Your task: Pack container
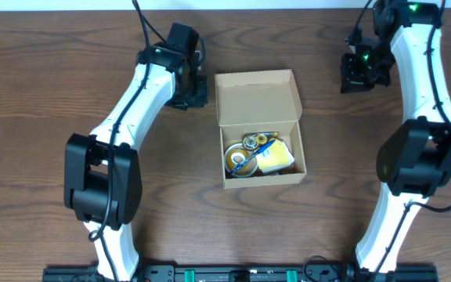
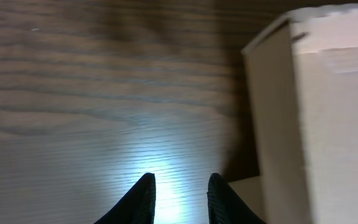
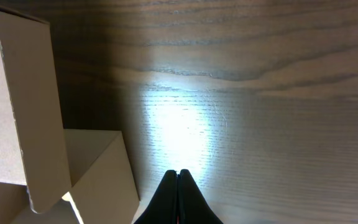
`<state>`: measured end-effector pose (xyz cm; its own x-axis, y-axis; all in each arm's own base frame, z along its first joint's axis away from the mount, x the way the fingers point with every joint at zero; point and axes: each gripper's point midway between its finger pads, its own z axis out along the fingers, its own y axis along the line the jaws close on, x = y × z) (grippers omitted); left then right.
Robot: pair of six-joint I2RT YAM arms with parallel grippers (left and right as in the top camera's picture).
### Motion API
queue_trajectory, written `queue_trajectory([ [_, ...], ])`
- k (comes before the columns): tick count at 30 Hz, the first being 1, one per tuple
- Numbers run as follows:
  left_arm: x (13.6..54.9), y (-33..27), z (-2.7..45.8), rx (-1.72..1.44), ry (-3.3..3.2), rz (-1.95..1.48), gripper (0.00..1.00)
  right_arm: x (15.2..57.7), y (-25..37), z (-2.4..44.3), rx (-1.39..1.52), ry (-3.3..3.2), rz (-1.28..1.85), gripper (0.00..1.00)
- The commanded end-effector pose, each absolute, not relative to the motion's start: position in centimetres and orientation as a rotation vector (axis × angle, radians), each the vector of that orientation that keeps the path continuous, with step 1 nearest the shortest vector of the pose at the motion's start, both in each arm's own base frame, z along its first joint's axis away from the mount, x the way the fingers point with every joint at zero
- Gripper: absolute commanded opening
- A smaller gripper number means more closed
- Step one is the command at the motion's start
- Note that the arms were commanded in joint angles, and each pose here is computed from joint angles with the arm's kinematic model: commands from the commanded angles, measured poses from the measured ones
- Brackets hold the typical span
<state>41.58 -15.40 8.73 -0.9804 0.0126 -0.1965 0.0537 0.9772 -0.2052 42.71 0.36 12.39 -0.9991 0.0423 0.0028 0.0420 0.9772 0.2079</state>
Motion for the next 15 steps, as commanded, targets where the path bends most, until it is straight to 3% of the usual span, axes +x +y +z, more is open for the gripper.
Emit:
queue_trajectory([
  [1, 42.4, -13.2, 7.5, 0.046, 2.948, -0.212, 0.29, 42.4, 1.9, 11.9, -0.024, 3.130, 0.344, 0.01],
  [3, 42.4, -12.9, 6.7, 0.041, 2.972, -0.223, 0.27, 42.5, 2.7, 11.2, -0.052, 3.129, 0.370, 0.01],
  [7, 42.2, -13.1, 4.6, 0.047, 3.017, -0.233, 0.05, 42.7, 4.2, 9.0, -0.097, 3.114, 0.437, 0.01],
  [15, 43.3, -15.2, 4.9, 0.076, 2.977, -0.500, 0.06, 43.8, 7.1, 7.1, -0.150, 2.982, 0.733, 0.01],
])
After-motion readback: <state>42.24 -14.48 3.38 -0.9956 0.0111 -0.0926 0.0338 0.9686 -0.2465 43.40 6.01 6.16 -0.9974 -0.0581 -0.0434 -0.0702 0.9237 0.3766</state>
